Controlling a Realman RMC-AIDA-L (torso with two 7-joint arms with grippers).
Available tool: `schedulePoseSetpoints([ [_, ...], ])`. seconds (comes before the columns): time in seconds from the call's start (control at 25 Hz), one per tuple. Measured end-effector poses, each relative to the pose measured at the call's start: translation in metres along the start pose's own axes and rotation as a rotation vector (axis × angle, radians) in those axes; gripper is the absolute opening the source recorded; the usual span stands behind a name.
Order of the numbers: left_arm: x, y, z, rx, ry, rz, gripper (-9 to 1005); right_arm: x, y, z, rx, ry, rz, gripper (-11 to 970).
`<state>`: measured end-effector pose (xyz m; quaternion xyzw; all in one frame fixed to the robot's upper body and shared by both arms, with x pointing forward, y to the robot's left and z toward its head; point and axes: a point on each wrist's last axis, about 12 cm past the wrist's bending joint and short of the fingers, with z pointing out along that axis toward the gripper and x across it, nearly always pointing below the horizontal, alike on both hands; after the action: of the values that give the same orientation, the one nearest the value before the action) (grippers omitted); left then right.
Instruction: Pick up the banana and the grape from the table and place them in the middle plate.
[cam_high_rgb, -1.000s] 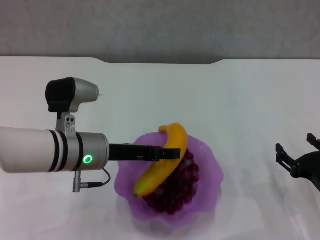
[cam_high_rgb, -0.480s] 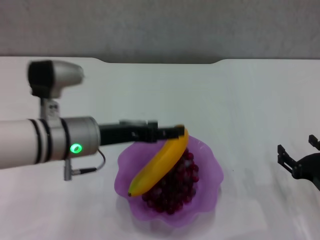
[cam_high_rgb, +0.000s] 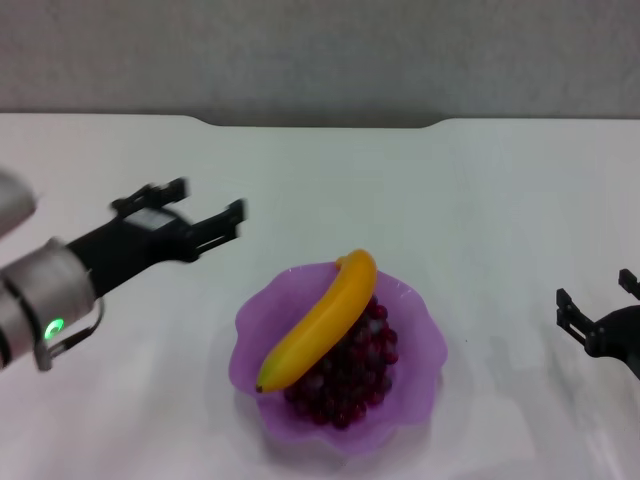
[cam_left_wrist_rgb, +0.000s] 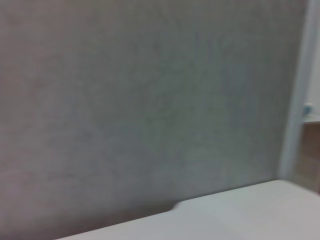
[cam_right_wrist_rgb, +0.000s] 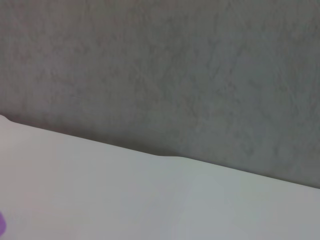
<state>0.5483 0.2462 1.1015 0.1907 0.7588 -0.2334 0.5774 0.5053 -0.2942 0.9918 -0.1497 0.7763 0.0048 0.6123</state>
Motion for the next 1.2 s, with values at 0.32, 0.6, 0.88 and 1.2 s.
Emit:
schedulePoseSetpoints([
  [0.32,0.066,0.004,-0.028,-0.081,-0.225,0.12,904,-0.004,0.006,0.002,-0.017,-0.017,0.001,878],
  [0.6,0.095,0.018,-0.04,-0.273,-0.216,0.063,903,-0.013,0.013,0.007,-0.034,-0.058,0.019,878],
  [0.88,0.11,0.048,-0.067,-0.507,-0.206,-0.05,902,-0.01,-0.008,-0.006,0.087,-0.13,0.081,878],
  [1.2,0.113,0.056,-0.074,-0.555,-0.199,-0.058,902,-0.003,-0.025,-0.021,0.178,-0.159,0.103,878],
])
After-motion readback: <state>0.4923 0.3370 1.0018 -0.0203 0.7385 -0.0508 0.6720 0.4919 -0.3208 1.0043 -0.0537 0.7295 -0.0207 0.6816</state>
